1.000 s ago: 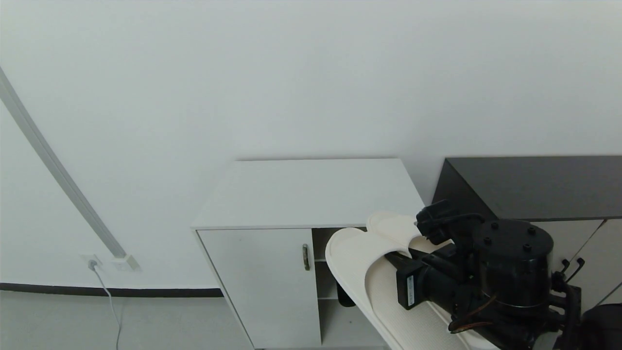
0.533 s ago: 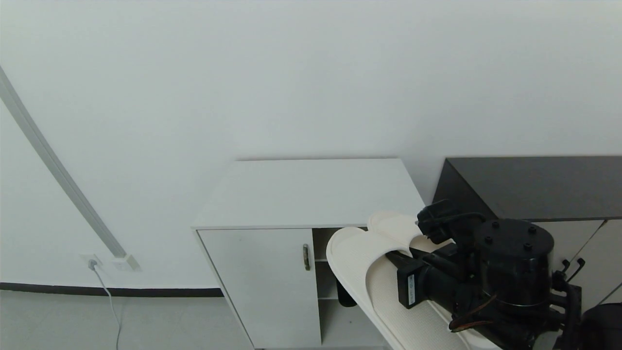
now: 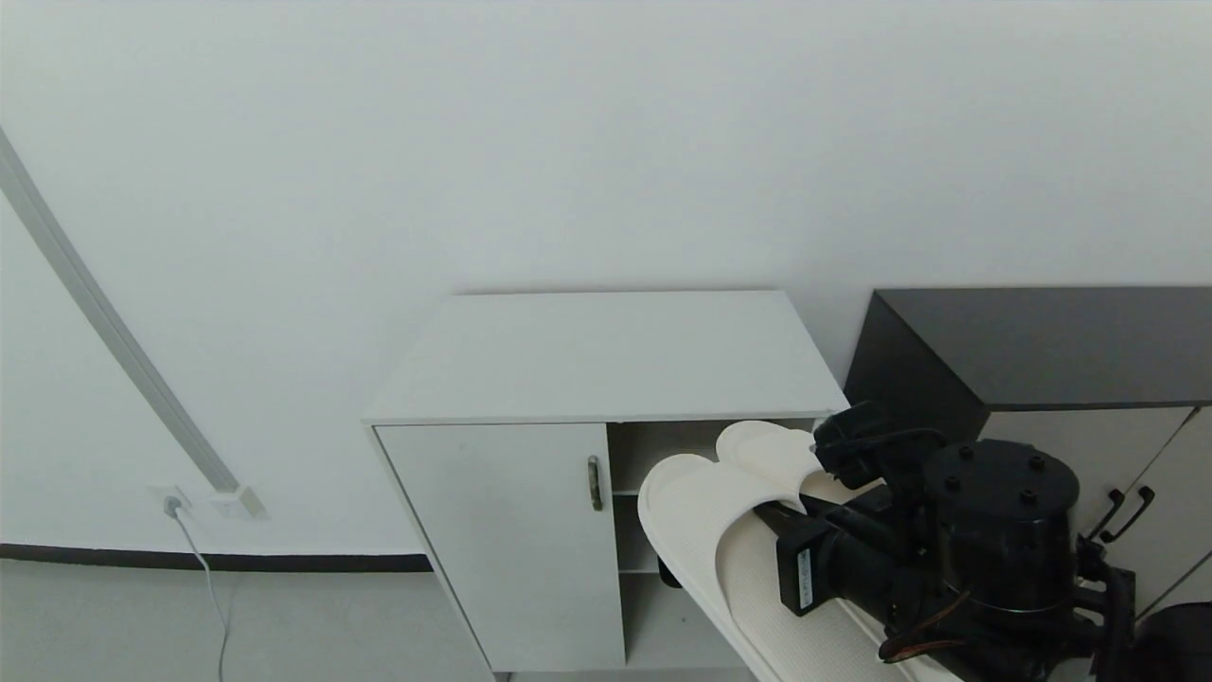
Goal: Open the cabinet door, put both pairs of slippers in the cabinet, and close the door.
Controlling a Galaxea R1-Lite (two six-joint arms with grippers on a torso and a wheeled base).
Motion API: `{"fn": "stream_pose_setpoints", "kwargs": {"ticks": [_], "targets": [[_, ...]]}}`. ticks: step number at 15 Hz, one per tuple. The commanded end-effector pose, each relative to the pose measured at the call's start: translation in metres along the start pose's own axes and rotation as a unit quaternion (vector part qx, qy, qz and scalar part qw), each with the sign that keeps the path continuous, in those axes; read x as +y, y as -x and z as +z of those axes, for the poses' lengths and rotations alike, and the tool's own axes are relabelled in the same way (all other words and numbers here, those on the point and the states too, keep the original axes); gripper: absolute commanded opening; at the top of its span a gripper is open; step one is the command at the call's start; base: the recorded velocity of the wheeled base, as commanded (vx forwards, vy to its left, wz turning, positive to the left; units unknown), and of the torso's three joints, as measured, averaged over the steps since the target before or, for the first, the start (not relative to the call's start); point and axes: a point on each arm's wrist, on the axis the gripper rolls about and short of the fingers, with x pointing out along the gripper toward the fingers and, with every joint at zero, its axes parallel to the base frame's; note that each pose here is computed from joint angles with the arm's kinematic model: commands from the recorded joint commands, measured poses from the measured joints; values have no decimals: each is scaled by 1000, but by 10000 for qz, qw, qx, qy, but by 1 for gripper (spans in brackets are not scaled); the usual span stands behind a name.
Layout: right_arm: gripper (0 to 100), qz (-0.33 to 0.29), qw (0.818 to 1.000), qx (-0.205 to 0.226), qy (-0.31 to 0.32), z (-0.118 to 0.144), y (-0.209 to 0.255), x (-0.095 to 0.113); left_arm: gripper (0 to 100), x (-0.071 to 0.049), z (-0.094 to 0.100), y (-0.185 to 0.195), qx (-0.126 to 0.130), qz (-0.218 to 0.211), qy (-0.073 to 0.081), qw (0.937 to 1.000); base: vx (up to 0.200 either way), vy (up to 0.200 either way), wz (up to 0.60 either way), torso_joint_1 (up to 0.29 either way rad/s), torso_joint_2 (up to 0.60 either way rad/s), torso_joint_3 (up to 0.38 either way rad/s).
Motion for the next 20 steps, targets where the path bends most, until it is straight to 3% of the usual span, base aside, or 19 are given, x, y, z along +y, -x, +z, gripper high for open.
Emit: {"fn": "stream_pose_setpoints", "kwargs": {"ticks": [1,12,20], "targets": [[0,-2,10000,34,9,-2,-1,0,0,0,0,0,-2,0,1,10000,0,0,0,-173,393,212],[0,-14,10000,62,19,-5,-4,1,0,0,0,0,-2,0,1,10000,0,0,0,-211,507,298],[0,-32,9998,192,47,-21,-16,2,0,0,0,0,-2,0,1,10000,0,0,0,-177,500,319]]}}
